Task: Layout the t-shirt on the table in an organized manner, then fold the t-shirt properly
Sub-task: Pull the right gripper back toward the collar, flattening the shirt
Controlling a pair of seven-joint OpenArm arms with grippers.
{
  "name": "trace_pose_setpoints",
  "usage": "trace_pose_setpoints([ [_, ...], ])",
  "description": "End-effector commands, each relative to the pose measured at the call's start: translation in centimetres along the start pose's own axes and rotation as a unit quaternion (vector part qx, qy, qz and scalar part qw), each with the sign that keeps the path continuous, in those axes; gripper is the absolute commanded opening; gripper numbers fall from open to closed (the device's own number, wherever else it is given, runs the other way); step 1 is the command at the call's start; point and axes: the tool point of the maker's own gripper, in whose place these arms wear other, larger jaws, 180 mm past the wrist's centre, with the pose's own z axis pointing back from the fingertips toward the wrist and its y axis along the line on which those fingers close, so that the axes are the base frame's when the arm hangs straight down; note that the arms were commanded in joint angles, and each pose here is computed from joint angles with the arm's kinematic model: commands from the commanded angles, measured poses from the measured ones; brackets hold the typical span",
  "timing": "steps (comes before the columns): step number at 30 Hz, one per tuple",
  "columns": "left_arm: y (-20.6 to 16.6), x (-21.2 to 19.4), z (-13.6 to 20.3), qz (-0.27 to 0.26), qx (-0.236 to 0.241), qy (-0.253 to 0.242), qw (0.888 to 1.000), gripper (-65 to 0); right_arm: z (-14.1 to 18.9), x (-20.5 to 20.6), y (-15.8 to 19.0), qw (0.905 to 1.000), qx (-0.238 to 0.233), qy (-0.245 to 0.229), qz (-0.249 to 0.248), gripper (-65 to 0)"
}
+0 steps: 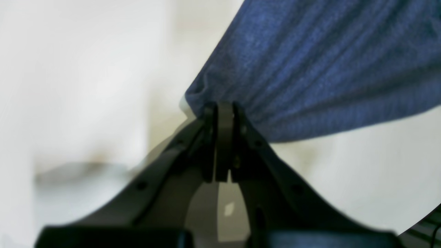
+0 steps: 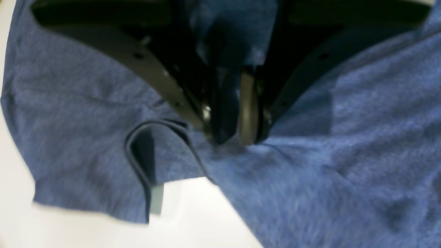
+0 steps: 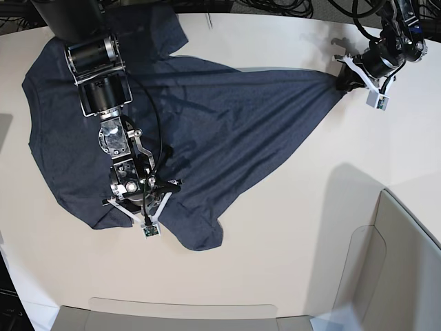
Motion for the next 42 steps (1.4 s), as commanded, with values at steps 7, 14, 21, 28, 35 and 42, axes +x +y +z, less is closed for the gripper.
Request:
trace_pose_setpoints([
  [7, 2.0, -3.6, 0.4, -0.004, 0.043, 0.082, 0.996, -65.0, 3.3, 6.1, -0.7, 0.9944, -0.008, -0.105, 0.001, -56.2],
  [14, 3.7, -3.6, 1.7, 0.025, 0.070, 0.065, 0.995, -65.0, 6.9, 10.2, 0.9, 0.9837, 0.009, -0.180, -0.005, -56.1],
  [21, 4.5, 0.7, 2.2, 0.028, 0.088, 0.004, 0.996, -64.9, 8.7, 8.1, 0.1, 0.9757, 0.018, -0.200, -0.087, -56.1],
  [28, 5.4, 1.2, 2.9, 0.048, 0.100, 0.018, 0.994, -55.1, 11.3, 3.9, -4.0, 0.9600, -0.017, -0.215, -0.179, -56.1],
  [35, 1.6, 4.6, 4.2, -0.019, 0.050, 0.000, 0.999, -45.2, 13.2, 1.5, -4.8, 0.9531, -0.030, -0.223, -0.203, -46.5],
  [42, -2.1, 12.3, 6.2, -0.081, 0.019, -0.100, 0.992, -45.2, 13.2, -1.6, -6.6, 0.9288, 0.005, -0.214, -0.302, -40.2],
])
